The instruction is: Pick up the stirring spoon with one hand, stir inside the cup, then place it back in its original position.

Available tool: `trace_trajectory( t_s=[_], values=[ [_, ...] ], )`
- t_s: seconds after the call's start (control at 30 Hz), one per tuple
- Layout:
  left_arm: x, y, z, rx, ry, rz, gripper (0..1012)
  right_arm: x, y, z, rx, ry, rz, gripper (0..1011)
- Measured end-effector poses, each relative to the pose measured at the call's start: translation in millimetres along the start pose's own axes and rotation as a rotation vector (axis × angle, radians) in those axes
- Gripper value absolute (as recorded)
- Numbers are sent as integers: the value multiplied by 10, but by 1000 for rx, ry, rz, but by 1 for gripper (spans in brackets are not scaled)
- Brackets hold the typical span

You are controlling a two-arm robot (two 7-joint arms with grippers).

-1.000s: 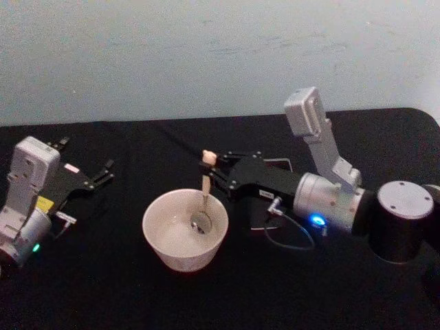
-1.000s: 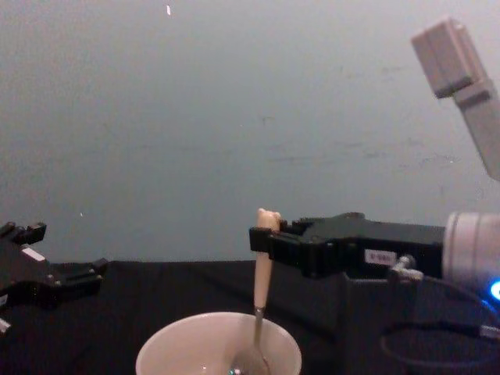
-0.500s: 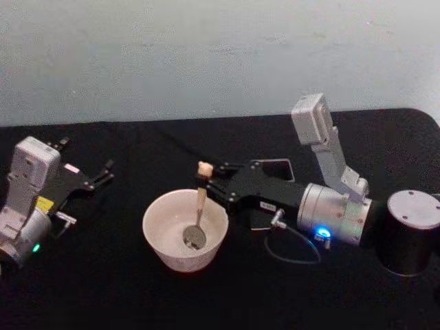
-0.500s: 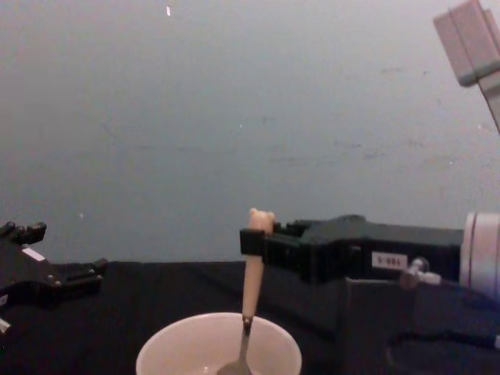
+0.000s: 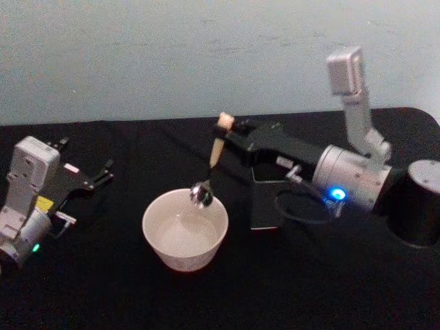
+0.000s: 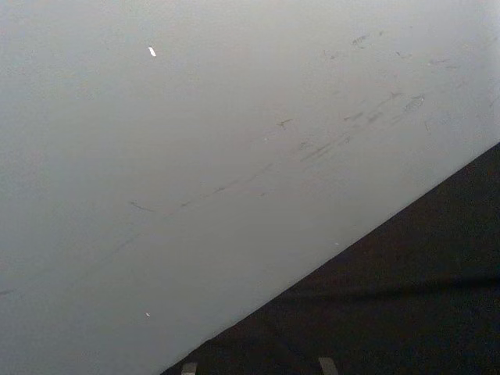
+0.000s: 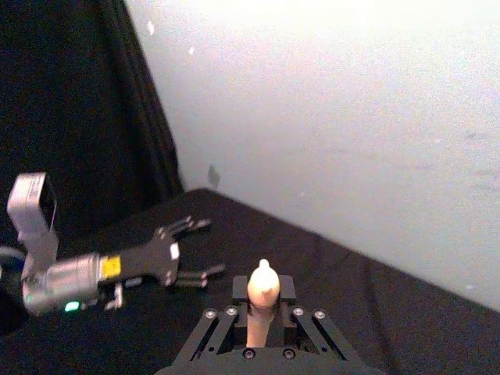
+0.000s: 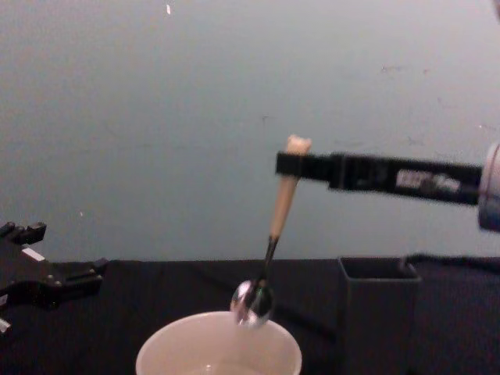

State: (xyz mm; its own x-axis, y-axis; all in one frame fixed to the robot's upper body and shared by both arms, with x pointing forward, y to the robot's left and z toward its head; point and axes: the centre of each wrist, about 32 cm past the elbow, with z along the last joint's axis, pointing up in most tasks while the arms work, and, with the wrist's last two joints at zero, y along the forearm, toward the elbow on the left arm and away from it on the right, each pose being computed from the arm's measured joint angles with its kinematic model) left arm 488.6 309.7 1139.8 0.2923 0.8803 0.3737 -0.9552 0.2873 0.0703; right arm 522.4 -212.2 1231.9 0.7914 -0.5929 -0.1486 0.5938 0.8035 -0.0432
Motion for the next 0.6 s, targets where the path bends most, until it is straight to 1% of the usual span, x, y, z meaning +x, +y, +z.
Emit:
trace_trajectory(
  t_s=[0.03, 0.07, 0.17, 0.2, 0.27, 0.3, 0.4, 0.6],
  values=[
    [0, 0, 0, 0, 0, 0, 1002, 13, -14, 25, 6, 4, -4, 224],
    [0, 0, 0, 0, 0, 0, 1001, 40, -47, 74, 19, 11, -14, 224],
    [0, 0, 0, 0, 0, 0, 1001, 82, -108, 151, 42, 22, -29, 224],
    [0, 0, 0, 0, 0, 0, 1001, 107, -150, 197, 56, 26, -38, 224],
    [0, 0, 0, 0, 0, 0, 1001, 145, -221, 249, 75, 36, -53, 224],
    [0, 0, 0, 0, 0, 0, 1001, 145, -221, 249, 75, 36, -53, 224],
    [0, 0, 0, 0, 0, 0, 1001, 208, -350, 309, 100, 50, -77, 224],
    [0, 0, 0, 0, 0, 0, 1001, 294, -564, 369, 128, 51, -102, 224]
  ],
)
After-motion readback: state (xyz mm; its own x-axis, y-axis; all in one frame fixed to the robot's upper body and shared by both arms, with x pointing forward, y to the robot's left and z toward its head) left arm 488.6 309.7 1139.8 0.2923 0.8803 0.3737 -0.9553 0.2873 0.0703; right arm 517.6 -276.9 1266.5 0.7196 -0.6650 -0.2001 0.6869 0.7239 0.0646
